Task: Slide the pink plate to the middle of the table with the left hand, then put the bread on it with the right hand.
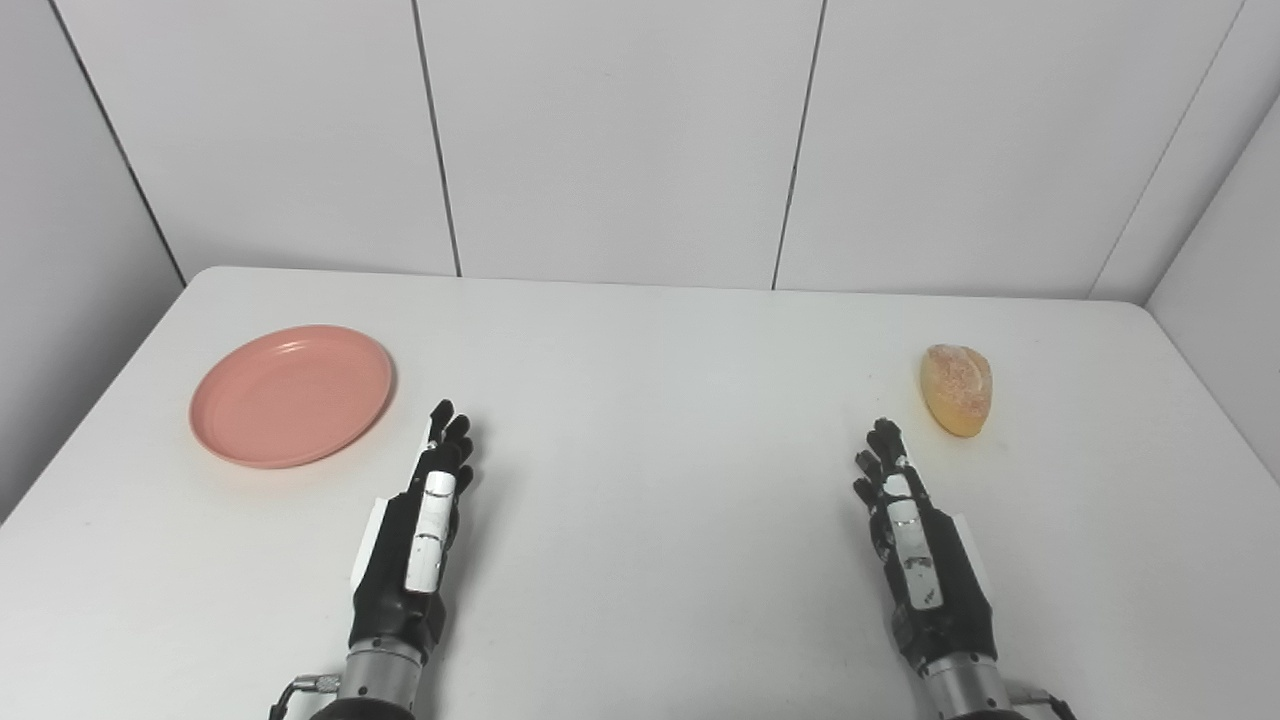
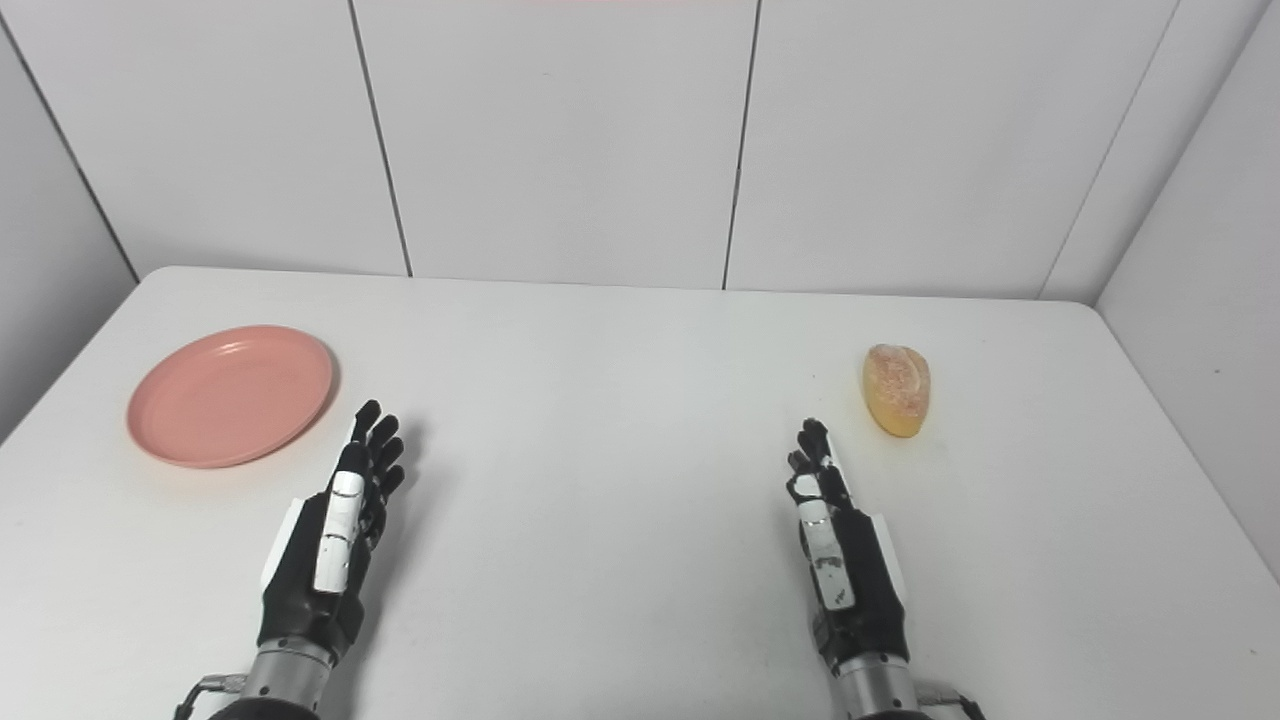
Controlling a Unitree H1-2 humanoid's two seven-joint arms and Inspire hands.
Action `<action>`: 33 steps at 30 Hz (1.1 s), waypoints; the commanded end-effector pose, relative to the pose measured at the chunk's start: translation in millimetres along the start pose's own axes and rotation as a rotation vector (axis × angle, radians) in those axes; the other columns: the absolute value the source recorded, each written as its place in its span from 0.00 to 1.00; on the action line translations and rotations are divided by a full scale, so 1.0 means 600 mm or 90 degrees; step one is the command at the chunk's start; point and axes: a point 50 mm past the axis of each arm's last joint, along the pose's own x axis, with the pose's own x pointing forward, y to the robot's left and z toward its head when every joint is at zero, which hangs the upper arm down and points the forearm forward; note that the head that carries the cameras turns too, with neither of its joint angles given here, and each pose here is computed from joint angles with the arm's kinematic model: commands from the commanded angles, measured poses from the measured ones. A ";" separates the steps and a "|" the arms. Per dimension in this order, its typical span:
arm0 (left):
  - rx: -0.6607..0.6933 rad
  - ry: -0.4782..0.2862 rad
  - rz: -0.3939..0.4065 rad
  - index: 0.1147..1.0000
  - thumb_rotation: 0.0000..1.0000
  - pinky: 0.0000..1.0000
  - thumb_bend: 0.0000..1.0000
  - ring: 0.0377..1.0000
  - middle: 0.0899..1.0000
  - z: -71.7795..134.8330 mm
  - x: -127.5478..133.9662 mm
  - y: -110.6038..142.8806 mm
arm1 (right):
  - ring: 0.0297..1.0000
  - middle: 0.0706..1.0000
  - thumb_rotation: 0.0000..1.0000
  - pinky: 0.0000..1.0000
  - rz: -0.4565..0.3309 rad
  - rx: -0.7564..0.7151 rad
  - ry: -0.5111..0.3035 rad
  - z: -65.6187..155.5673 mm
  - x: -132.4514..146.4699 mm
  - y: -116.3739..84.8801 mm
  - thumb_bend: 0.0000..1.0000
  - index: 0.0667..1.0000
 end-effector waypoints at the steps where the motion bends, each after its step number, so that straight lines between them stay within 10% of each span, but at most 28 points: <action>1: 0.005 -0.005 0.002 1.00 1.00 1.00 0.71 1.00 1.00 0.004 -0.017 0.007 | 0.99 1.00 0.90 1.00 0.011 0.001 -0.035 0.023 0.014 0.007 0.79 0.98; 33: 0.007 0.006 -0.024 1.00 1.00 1.00 0.68 1.00 1.00 -0.005 -0.015 0.010 | 1.00 1.00 0.89 1.00 -0.027 0.003 -0.049 0.014 0.015 0.001 0.78 0.97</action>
